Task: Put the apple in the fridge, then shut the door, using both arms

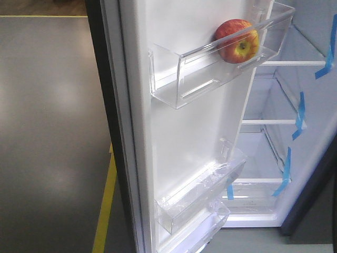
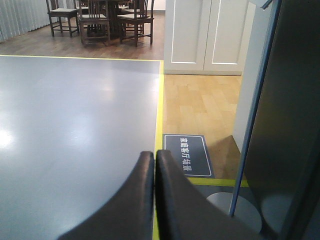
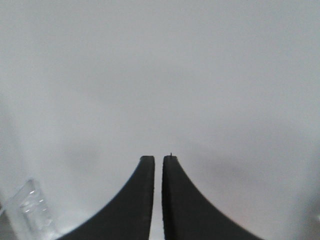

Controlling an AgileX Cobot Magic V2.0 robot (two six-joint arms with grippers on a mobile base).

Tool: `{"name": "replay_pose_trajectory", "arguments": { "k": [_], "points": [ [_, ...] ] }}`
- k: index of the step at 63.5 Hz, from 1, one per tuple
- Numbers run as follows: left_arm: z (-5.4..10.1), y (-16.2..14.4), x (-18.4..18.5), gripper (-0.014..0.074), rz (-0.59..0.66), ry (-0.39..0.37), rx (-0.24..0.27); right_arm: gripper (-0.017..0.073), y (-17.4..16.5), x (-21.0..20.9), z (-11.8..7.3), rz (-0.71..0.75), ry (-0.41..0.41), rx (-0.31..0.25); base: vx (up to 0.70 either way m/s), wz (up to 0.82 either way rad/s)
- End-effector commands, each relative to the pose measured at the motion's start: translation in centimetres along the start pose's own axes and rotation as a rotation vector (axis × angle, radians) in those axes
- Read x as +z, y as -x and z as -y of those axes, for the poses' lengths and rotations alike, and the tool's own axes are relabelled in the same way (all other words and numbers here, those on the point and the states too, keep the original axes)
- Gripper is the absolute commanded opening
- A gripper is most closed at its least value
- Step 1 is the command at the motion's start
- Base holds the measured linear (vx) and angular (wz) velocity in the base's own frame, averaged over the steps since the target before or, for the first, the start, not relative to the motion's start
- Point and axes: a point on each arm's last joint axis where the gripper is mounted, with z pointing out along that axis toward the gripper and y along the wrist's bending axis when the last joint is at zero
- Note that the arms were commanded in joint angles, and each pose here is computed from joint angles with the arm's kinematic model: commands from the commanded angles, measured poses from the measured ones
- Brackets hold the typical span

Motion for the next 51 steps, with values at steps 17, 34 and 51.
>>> {"name": "replay_pose_trajectory", "arguments": {
  "k": [17,34,51],
  "points": [
    [0.2,-0.1,0.1,-0.0006,0.050,-0.028,-0.006,-0.0004,1.1,-5.6,-6.2,0.011,-0.027,-0.057,0.00,0.00],
    [0.3,0.1,0.1,-0.0006,0.069,-0.037,-0.022,-0.0004,-8.0,-8.4,-10.3,-0.043,-0.154,0.024,0.00,0.00],
    [0.7,1.3,-0.1,-0.0006,0.186,-0.121,-0.345,-0.0004,-15.7,-12.0,-15.6,-0.017,-0.248,0.056,0.00,0.00]
  ]
}}
